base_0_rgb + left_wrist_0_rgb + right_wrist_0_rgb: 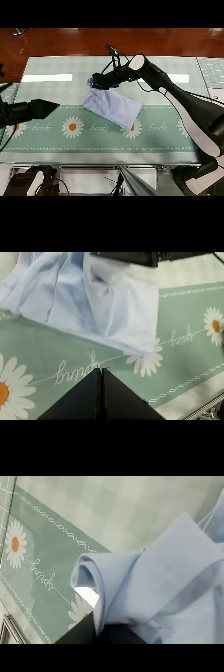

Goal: Fold the shirts.

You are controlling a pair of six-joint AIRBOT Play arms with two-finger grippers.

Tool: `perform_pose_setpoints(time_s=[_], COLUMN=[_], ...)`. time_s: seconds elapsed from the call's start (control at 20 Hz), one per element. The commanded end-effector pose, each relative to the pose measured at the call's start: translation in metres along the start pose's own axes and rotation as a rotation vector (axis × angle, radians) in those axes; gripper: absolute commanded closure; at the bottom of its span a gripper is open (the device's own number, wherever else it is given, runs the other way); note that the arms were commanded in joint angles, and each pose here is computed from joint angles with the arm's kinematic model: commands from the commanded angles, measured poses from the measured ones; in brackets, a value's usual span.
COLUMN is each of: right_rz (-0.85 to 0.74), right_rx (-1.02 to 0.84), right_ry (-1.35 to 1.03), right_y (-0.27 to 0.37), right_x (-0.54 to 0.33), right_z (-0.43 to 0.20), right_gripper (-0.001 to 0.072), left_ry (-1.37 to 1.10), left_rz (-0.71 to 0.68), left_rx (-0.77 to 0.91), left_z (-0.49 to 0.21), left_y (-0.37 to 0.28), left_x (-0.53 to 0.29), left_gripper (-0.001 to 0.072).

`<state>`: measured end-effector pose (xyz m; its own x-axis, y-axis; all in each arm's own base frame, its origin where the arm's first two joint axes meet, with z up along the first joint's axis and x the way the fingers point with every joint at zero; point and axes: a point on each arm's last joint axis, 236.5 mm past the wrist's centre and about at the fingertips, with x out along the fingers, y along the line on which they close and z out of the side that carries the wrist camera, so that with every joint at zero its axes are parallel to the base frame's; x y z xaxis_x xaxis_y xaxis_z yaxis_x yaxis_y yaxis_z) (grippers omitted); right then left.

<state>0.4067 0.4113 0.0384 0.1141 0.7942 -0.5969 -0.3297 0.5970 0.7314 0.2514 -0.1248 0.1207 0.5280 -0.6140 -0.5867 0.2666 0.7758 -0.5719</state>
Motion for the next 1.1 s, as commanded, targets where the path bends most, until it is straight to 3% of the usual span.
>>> perform_pose_setpoints(time_s=[0.0,0.05,0.25,0.4,0.55,0.7,0.85,1.05], right_rz=[-0.002,0.005,-0.023,-0.296,-0.588,-0.587,-0.422,-0.331], right_rx=[0.039,0.038,0.042,0.028,0.160,0.450,0.694,0.691], right_ry=[0.021,0.044,0.085,-0.022,-0.169,-0.360,-0.410,-0.307], right_y=[-0.007,-0.007,-0.030,-0.082,-0.137,-0.178,-0.197,-0.189], right_x=[0.010,0.005,-0.102,-0.239,-0.324,-0.298,-0.224,-0.163], right_z=[-0.002,-0.005,0.006,0.009,-0.050,-0.127,-0.180,-0.181], right_gripper=[0.0262,0.0092,0.0093,0.0093,0.0093,0.0094,0.0094,0.0094], left_ry=[-0.003,-0.025,-0.083,-0.086,-0.086,-0.102,-0.135,-0.130], left_rz=[0.025,0.036,0.063,0.063,0.064,0.070,0.082,0.088], left_rx=[-0.054,-0.060,-0.068,-0.067,-0.067,-0.066,-0.066,-0.082], left_z=[-0.021,-0.016,-0.002,-0.001,-0.001,0.003,0.010,0.011], left_y=[0.021,0.025,0.034,0.034,0.034,0.036,0.039,0.044], left_x=[0.015,0.016,0.017,0.017,0.017,0.017,0.016,0.020], left_gripper=[0.0684,0.0684,0.0684,0.0684,0.0684,0.0684,0.0684,0.0684])
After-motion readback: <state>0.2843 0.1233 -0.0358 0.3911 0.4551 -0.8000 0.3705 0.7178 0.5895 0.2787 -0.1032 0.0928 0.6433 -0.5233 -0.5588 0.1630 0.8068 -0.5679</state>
